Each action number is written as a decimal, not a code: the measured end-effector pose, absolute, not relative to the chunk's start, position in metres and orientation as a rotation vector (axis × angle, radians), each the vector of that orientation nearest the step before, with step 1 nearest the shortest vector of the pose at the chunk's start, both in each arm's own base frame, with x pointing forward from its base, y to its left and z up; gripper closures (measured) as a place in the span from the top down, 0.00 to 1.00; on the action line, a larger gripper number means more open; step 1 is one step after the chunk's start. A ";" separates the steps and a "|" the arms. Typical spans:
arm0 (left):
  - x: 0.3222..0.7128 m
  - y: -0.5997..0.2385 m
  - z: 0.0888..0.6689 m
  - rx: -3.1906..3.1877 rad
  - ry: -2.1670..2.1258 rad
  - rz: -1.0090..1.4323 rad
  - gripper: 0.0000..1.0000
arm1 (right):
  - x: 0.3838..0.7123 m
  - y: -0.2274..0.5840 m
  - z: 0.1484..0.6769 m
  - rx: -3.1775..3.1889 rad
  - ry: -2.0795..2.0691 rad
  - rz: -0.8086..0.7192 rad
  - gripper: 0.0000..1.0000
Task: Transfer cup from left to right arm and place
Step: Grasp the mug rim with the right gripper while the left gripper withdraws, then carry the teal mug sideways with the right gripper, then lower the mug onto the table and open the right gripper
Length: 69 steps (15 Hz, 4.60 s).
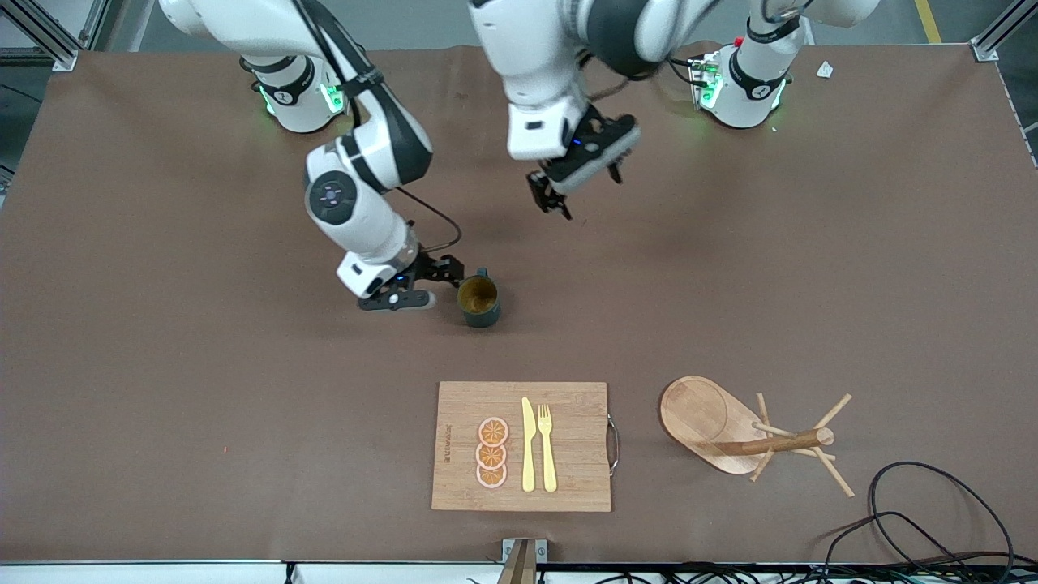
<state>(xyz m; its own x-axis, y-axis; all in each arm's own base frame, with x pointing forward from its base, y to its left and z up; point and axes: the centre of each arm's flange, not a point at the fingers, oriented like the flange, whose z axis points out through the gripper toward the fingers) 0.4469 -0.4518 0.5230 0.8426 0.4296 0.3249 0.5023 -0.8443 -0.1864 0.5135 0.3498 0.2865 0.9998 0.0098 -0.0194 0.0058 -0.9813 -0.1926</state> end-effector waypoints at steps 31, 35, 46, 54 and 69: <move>0.525 -0.007 0.668 -3.084 0.038 -0.042 1.00 | 0.585 0.069 0.232 -2.563 -1.913 -0.108 0.04; 0.520 -0.011 0.664 -3.087 0.049 -0.026 1.00 | 0.581 0.004 0.226 -2.380 -2.141 -0.077 0.04; 0.523 -0.055 0.647 -3.084 0.106 -0.031 1.00 | 0.565 -0.054 0.223 -2.088 -2.379 -0.018 0.04; 0.522 -0.064 0.647 -3.157 0.120 -0.024 1.00 | 0.559 -0.071 0.220 -1.992 -2.379 -0.074 0.04; 0.545 -0.059 0.653 -3.143 0.104 -0.074 1.00 | 0.599 -0.077 0.302 -2.185 -1.972 0.008 1.00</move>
